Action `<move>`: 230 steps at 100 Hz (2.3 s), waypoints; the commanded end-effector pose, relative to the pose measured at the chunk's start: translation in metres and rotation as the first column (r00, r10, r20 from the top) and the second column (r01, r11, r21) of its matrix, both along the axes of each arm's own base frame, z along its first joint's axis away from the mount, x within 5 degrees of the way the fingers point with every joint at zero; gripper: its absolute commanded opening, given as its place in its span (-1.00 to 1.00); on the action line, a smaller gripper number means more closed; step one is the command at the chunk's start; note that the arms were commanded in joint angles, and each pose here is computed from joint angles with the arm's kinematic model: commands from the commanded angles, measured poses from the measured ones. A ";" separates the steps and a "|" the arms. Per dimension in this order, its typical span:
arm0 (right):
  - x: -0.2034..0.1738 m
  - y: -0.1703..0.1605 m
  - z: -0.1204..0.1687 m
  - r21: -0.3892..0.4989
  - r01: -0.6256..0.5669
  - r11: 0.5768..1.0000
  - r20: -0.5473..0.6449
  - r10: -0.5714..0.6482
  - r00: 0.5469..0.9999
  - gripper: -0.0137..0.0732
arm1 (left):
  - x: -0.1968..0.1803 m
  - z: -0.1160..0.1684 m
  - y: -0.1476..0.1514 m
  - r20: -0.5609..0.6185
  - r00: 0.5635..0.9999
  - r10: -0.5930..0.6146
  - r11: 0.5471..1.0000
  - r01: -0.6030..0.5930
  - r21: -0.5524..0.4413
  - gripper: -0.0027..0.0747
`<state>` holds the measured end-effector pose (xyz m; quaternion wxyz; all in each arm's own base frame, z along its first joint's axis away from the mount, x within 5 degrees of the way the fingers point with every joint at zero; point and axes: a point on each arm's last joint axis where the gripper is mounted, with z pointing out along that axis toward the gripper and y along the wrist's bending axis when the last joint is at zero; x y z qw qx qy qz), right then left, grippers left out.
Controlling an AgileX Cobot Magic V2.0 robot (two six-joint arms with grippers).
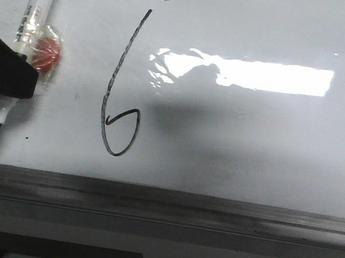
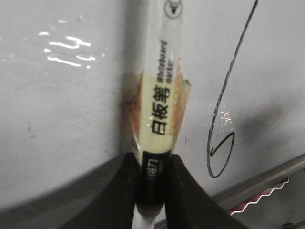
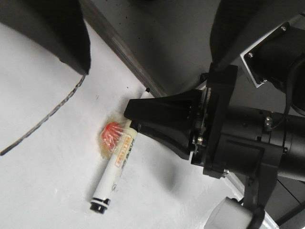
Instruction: Write number 6 on whiteboard
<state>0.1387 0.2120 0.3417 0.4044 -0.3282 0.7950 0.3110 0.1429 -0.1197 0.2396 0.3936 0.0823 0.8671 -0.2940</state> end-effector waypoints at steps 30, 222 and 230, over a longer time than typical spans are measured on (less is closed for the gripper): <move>0.000 -0.003 0.020 0.083 0.009 0.997 0.064 -0.014 0.998 0.39 | 0.007 0.011 -0.001 0.031 0.999 0.034 0.999 -0.033 -0.041 -0.42; -0.099 -0.155 -0.059 0.355 -0.053 0.933 0.454 -0.123 0.883 -0.84 | -0.085 0.020 0.072 0.585 0.811 -0.033 0.997 0.069 -0.039 -0.98; -0.099 -0.155 -0.059 0.355 -0.053 0.933 0.454 -0.123 0.883 -0.84 | -0.085 0.020 0.072 0.585 0.811 -0.033 0.997 0.069 -0.039 -0.98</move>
